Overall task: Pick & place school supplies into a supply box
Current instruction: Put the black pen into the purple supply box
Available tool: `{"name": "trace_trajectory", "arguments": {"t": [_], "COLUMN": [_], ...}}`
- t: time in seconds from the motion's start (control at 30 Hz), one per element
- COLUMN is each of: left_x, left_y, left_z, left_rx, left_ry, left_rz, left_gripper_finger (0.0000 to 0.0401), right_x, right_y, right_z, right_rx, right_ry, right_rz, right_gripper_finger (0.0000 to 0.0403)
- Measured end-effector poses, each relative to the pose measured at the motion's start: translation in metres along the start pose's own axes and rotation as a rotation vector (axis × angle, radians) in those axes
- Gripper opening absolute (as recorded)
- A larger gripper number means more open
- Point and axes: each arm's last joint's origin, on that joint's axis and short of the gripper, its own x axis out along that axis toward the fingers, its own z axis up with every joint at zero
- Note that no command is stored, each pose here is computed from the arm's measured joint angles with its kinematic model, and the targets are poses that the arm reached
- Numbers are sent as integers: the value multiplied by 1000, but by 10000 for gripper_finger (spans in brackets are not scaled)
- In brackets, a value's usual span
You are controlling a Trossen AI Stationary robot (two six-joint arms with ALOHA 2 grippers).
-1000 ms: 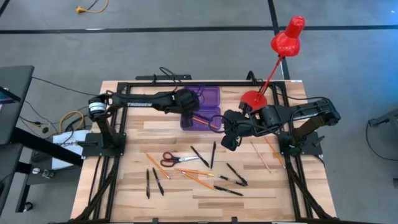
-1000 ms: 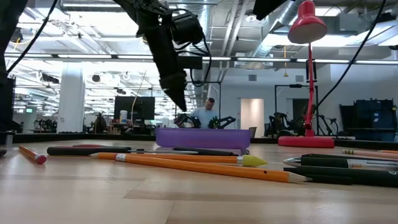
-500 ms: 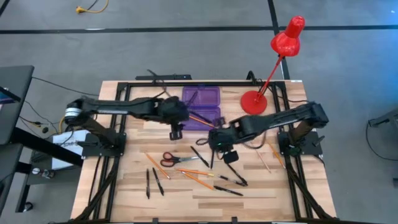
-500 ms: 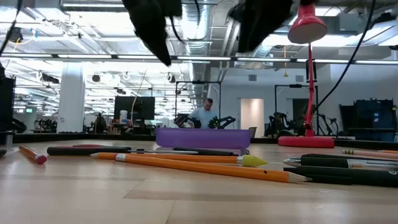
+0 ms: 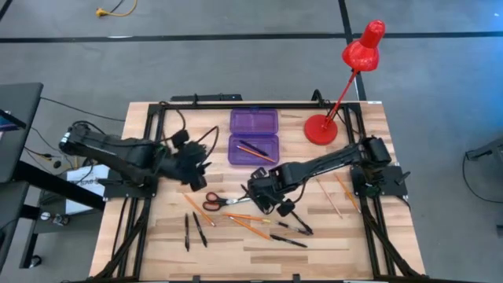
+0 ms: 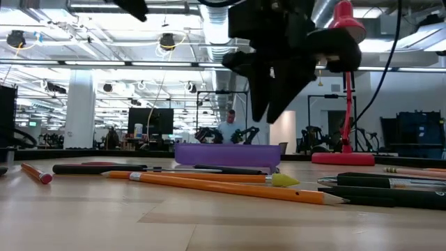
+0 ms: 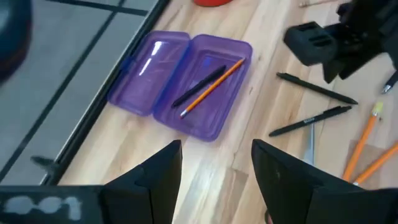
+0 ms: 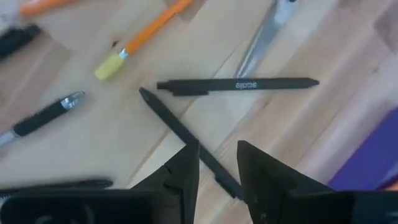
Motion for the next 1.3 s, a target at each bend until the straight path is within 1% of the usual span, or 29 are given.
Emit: {"name": "trace_trajectory", "arguments": {"t": [0.1,0.3,0.5,0.63,0.77,0.87,0.93,1.03,1.13,1.23,1.3], "left_x": [-11,-23,-29,-30,-21,-15,-10,-4,1,3,3], "left_y": [-5,-14,-18,-19,-23,-26,-28,-29,-32,-33,-33], "left_z": [-7,-19,-22,-24,-35,-45,-52,-58,-62,-64,-64], "left_rx": [-29,-65,-100,-92,-56,-41,-50,-73,-85,-87,-88], "left_ry": [-36,-53,-98,-95,-41,-6,8,17,14,19,17], "left_rz": [24,32,48,48,36,35,48,60,54,47,47], "left_gripper_finger": [185,185,185,185,185,185,185,185,185,185,185], "right_x": [14,35,36,39,50,53,52,51,46,48,50], "right_y": [1,3,-2,-8,-2,4,7,5,2,2,0], "right_z": [2,-2,-6,-14,-27,-29,-27,-20,-19,-22,-20], "right_rx": [-48,-85,-98,-86,-88,-104,-118,-101,-86,-97,-101], "right_ry": [23,97,108,136,178,191,191,153,117,138,117], "right_rz": [7,52,49,38,71,78,56,-21,-27,-10,-26], "right_gripper_finger": [102,102,102,102,102,102,102,102,102,102,102]}}
